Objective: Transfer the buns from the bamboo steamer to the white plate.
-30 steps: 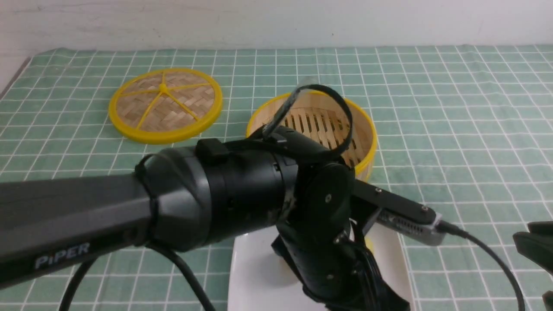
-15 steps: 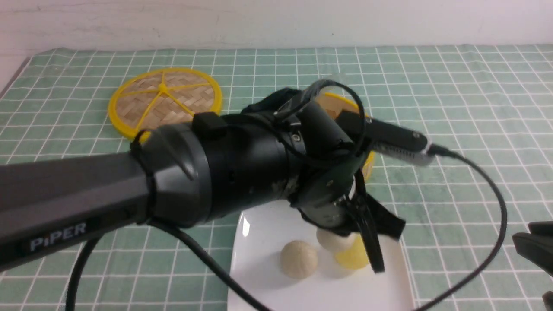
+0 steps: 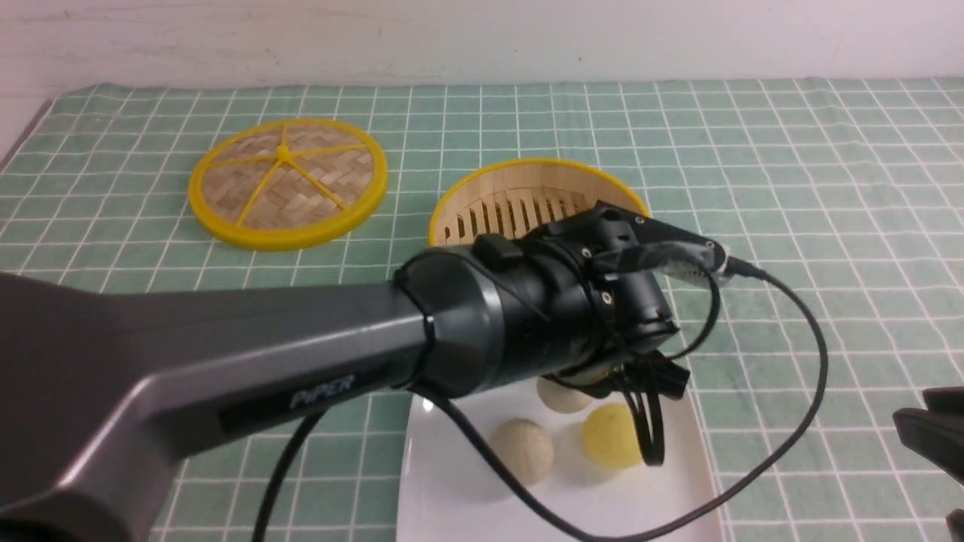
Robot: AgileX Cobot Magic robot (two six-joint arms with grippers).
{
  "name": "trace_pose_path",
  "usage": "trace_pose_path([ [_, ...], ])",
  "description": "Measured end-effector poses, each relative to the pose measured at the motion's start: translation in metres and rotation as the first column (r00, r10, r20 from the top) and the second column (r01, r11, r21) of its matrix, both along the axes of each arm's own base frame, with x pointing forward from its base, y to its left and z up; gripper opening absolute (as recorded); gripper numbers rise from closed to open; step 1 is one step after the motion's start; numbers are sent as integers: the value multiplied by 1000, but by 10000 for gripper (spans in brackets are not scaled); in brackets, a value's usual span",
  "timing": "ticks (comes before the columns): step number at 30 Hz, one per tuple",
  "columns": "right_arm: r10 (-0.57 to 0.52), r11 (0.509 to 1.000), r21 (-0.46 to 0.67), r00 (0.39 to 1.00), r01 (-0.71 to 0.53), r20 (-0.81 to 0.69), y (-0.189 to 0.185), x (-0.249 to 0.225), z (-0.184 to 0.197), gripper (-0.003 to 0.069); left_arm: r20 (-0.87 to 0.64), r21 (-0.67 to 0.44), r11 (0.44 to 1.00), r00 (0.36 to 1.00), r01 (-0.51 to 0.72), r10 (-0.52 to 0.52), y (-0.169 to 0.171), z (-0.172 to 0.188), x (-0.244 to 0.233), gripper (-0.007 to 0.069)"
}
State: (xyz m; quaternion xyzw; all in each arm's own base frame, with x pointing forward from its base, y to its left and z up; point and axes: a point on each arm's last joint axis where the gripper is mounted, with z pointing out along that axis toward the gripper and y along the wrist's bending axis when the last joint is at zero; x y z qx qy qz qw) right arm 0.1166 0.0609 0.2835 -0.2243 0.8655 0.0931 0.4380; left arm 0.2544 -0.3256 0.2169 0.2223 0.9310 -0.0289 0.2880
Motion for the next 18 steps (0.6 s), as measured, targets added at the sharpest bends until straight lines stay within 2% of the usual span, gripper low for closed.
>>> trace_pose_path([
  [7,0,1000,-2,1000,0,-3,0,0,0,220,42,-7,999,998,-43,43,0,-2,5,338],
  [11,-1,1000,-4,1000,1,-8,0,0,-1,221,6,-16,998,998,-67,67,0,-4,3,385],
  [15,-4,1000,-16,1000,3,-28,-2,-4,3,211,-1,18,998,999,-55,55,4,2,0,379],
  [18,-11,1000,-19,999,10,-34,-8,-14,20,153,25,27,999,999,-37,36,10,26,-2,302],
])
